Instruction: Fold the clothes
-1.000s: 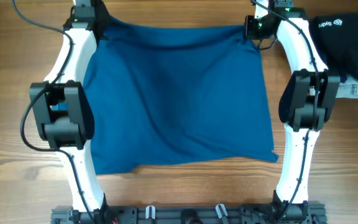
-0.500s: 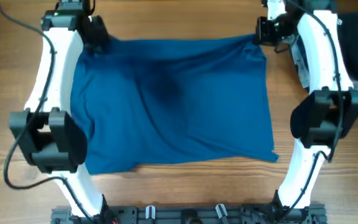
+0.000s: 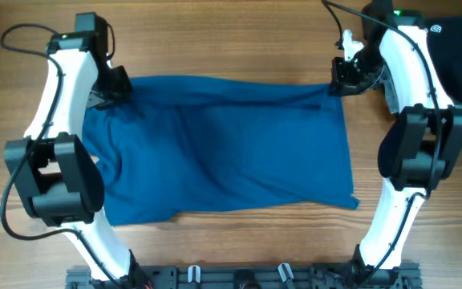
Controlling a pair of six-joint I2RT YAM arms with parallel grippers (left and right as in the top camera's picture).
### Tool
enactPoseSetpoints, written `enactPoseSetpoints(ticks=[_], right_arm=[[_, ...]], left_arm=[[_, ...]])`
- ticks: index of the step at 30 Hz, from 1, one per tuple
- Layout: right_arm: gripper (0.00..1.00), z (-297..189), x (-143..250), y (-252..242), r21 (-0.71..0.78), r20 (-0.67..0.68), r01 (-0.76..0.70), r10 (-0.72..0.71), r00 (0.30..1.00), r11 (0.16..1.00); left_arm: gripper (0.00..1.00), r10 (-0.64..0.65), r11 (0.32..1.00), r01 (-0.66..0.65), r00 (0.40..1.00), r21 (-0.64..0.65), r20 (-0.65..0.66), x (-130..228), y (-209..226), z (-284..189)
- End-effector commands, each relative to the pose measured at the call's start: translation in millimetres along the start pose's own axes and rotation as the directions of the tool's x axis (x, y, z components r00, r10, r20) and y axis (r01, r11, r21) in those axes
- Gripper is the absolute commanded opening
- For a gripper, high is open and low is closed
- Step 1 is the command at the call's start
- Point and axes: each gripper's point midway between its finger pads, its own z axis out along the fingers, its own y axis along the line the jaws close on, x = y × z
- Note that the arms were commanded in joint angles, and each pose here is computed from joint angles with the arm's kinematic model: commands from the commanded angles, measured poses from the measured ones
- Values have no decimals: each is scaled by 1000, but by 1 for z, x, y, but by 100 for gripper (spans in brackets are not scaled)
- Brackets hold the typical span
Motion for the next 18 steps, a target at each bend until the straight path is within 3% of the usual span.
enactPoseSetpoints(ticks=[1, 2, 6, 10, 12, 15, 18], right_arm=[[71, 1, 8, -8, 13, -31, -9, 10, 999, 1000], [77, 0, 9, -9, 12, -36, -16, 16, 999, 1000], [82, -30, 2, -12, -29, 18, -46, 47, 999, 998], [80, -104, 4, 1, -77, 169, -30, 43, 985, 997], [71, -137, 17, 10, -75, 229, -28, 45, 972, 997], [72, -195, 50, 20, -24, 351, -73, 77, 933, 997], [70, -215, 82, 25, -9, 378, -126, 120, 918, 992]], left_arm=[[85, -31, 999, 31, 1000, -16, -2, -3, 16, 1], [100, -31, 999, 31, 1000, -16, -1, -3, 18, 1], [100, -61, 998, 61, 997, -10, 57, -19, 27, -17], [100, -90, 994, 76, 979, 85, 185, -27, 27, -85], [100, -100, 987, 68, 971, 146, 219, -14, 24, -118], [100, -166, 968, 100, 944, 231, 286, 20, 28, -180], [100, -183, 960, 108, 941, 258, 284, 59, 33, -210]])
